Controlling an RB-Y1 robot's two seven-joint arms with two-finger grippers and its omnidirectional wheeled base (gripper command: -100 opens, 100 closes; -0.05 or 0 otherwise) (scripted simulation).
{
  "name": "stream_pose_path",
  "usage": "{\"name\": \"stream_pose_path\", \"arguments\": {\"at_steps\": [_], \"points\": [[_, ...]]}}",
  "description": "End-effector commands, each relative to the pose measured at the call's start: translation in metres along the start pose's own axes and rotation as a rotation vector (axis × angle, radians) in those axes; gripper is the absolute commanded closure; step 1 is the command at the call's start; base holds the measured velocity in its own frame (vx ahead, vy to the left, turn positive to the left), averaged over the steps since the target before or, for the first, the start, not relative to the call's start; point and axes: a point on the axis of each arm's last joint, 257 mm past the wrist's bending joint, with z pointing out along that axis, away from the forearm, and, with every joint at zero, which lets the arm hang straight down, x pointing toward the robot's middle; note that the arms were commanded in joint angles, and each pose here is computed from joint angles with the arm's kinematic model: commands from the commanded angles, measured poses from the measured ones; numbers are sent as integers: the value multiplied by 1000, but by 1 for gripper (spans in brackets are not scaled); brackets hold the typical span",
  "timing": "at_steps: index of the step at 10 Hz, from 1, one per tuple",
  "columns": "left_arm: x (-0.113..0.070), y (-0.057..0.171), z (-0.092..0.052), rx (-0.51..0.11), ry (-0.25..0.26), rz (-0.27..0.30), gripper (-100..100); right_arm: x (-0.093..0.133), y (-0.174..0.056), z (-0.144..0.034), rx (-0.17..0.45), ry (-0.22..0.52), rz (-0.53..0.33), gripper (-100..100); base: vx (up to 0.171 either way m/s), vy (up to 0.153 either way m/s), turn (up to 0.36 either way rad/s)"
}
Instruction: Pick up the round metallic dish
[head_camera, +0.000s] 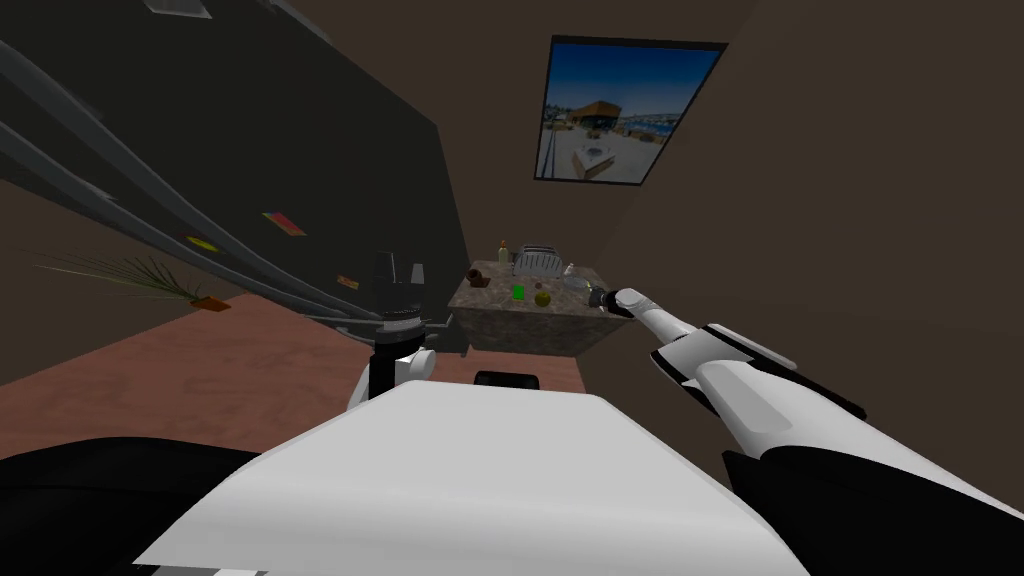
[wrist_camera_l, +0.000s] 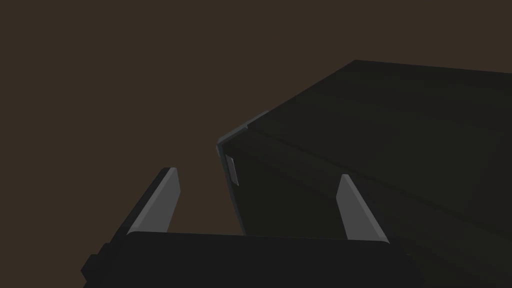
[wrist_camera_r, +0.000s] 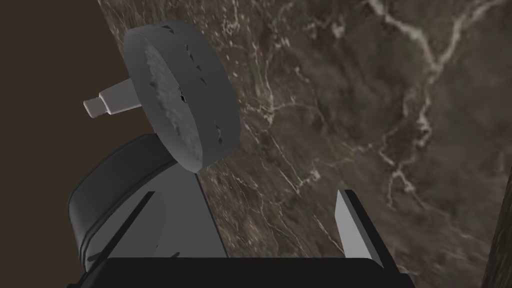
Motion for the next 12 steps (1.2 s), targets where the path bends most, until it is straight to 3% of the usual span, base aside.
{"name": "stream_pose_path", "arguments": {"at_steps": [1, 7, 12], "points": [[0, 0, 0, 0, 0, 0, 0, 0, 0, -5, -33, -3, -69, -100, -182, -35, -80], [0, 0, 0, 0, 0, 0, 0, 11, 7, -20, -131, 12, -258, -100, -129, -42, -16], [0, 0, 0, 0, 0, 0, 0, 6, 31, -15, -211, 14, -355, -100, 196, -111, 112]]}}
